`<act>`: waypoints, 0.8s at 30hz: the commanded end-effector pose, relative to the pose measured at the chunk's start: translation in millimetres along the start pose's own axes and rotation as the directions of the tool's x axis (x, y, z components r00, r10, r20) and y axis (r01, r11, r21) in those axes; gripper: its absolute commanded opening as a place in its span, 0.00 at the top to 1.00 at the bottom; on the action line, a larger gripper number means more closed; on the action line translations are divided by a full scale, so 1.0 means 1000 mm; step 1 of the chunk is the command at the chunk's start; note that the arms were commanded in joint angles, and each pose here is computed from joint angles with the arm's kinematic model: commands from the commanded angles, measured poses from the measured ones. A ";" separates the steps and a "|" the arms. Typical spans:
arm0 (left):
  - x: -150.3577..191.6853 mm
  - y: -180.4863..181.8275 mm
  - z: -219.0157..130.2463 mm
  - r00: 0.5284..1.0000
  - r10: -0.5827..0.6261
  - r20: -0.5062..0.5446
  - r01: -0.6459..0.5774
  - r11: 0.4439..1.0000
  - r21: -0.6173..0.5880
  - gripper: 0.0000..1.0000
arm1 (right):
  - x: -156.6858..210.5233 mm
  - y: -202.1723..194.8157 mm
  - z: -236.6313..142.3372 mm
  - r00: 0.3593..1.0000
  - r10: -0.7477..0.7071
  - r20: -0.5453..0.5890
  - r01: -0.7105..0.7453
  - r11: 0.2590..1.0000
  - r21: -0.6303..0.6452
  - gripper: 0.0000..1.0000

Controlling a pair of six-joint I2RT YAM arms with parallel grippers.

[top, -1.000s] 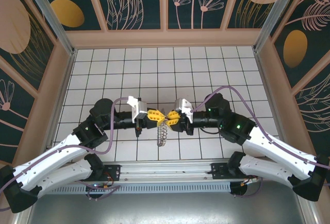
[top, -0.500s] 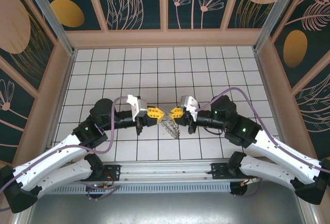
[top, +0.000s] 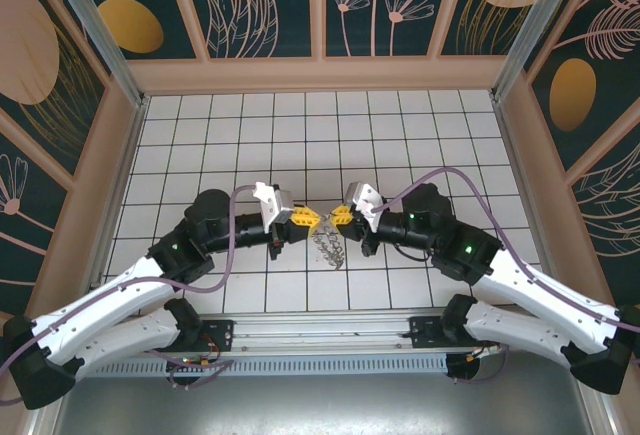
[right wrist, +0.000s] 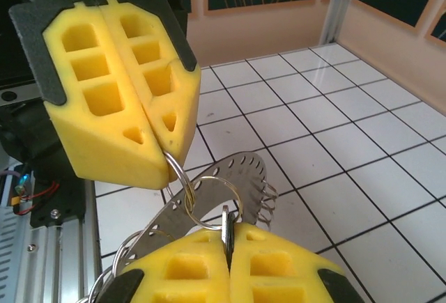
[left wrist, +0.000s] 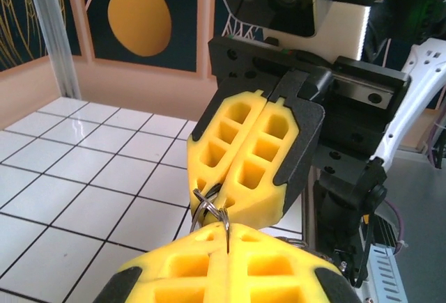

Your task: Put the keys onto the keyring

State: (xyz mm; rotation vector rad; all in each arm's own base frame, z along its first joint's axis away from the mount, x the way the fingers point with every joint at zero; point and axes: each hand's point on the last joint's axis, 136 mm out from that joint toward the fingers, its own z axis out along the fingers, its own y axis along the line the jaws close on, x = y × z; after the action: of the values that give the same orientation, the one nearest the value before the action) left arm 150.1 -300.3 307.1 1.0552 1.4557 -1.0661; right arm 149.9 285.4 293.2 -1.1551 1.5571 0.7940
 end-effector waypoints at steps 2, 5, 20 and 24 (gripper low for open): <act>0.006 0.021 -0.001 1.000 -0.028 0.005 0.029 0.992 -0.126 1.00 | -0.022 -0.011 -0.006 0.998 -0.032 0.044 0.029 0.997 0.064 1.00; 0.014 0.033 -0.005 0.998 -0.063 0.004 0.062 0.978 -0.197 0.91 | -0.017 -0.016 -0.001 0.999 -0.034 0.005 0.033 0.996 0.083 1.00; 0.065 0.076 -0.060 0.956 -0.242 0.166 0.293 0.811 -0.507 0.28 | 0.061 -0.052 0.061 0.906 0.097 -0.411 -0.035 0.987 0.155 1.00; 0.071 0.083 -0.079 0.946 -0.246 0.210 0.323 0.762 -0.561 0.18 | 0.060 -0.065 0.085 0.895 0.139 -0.425 -0.068 0.982 0.178 1.00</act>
State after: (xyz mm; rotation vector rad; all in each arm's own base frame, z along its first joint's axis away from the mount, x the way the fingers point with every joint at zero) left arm 197.1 -217.6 240.2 0.4387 1.7198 -0.8188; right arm 217.2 312.2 195.9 -1.2661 2.0330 0.4793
